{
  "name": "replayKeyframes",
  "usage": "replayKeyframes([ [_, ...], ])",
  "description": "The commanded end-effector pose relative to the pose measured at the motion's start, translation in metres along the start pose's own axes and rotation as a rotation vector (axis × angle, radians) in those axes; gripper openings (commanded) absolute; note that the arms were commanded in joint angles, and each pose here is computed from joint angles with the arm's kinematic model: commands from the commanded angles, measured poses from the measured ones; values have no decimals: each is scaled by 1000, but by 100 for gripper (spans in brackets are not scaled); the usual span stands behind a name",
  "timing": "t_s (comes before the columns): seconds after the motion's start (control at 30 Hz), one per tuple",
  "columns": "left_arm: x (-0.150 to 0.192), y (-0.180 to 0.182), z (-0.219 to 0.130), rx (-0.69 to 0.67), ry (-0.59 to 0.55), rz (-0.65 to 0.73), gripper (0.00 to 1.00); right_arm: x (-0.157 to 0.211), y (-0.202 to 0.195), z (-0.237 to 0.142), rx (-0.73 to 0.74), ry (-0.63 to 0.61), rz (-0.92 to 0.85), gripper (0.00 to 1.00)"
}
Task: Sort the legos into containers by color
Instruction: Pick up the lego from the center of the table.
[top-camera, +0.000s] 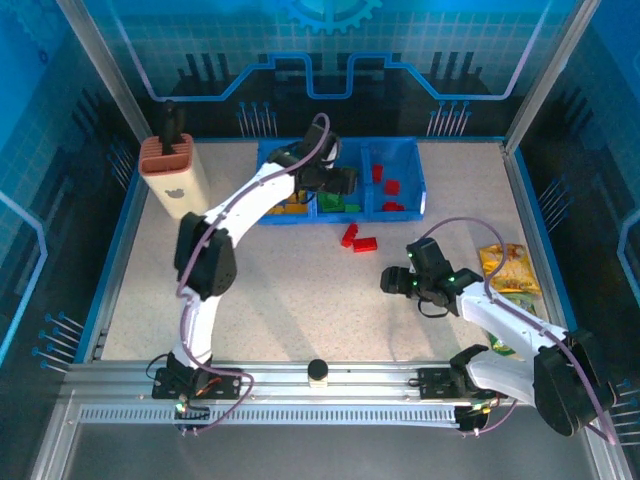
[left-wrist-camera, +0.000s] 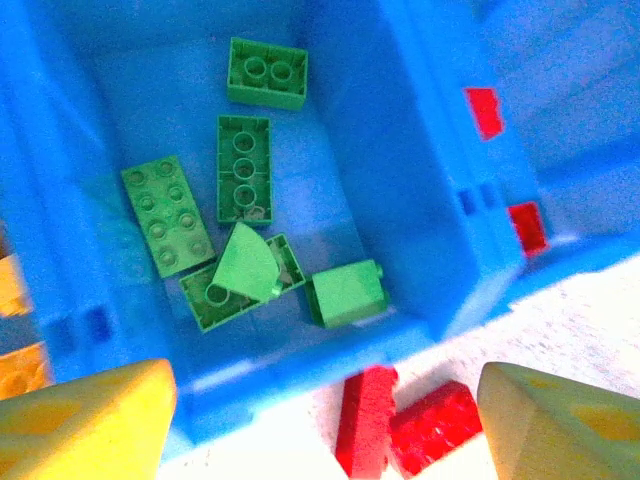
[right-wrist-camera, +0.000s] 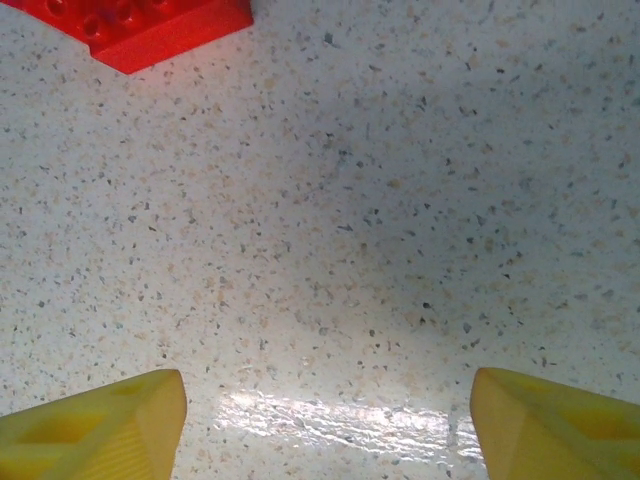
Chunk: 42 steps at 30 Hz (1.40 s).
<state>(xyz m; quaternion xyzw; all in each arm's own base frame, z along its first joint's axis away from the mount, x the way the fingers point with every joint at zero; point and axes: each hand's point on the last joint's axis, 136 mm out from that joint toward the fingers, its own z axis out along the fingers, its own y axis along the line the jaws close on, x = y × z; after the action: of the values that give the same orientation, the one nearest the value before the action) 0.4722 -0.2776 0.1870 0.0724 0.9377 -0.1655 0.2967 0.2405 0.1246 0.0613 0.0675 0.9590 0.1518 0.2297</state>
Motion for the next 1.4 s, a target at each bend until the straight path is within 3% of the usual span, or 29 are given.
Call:
replayKeyframes([
  [0.0,-12,-20,-53,106,-135,-6,80,-11,5,-4,12,-17,-30,80],
  [0.2,36,-14,-91,174,-211,-17,80,-29,11,4,34,-2,-96,85],
  [0.67,181,42,-130,72,-161,-58,80,-63,43,64,128,177,-278,88],
  [0.97,223,74,-148,23,-181,-130,79,-67,55,96,195,241,-327,88],
  [1.37,225,81,-154,3,-197,-122,78,-71,56,115,258,279,-322,81],
])
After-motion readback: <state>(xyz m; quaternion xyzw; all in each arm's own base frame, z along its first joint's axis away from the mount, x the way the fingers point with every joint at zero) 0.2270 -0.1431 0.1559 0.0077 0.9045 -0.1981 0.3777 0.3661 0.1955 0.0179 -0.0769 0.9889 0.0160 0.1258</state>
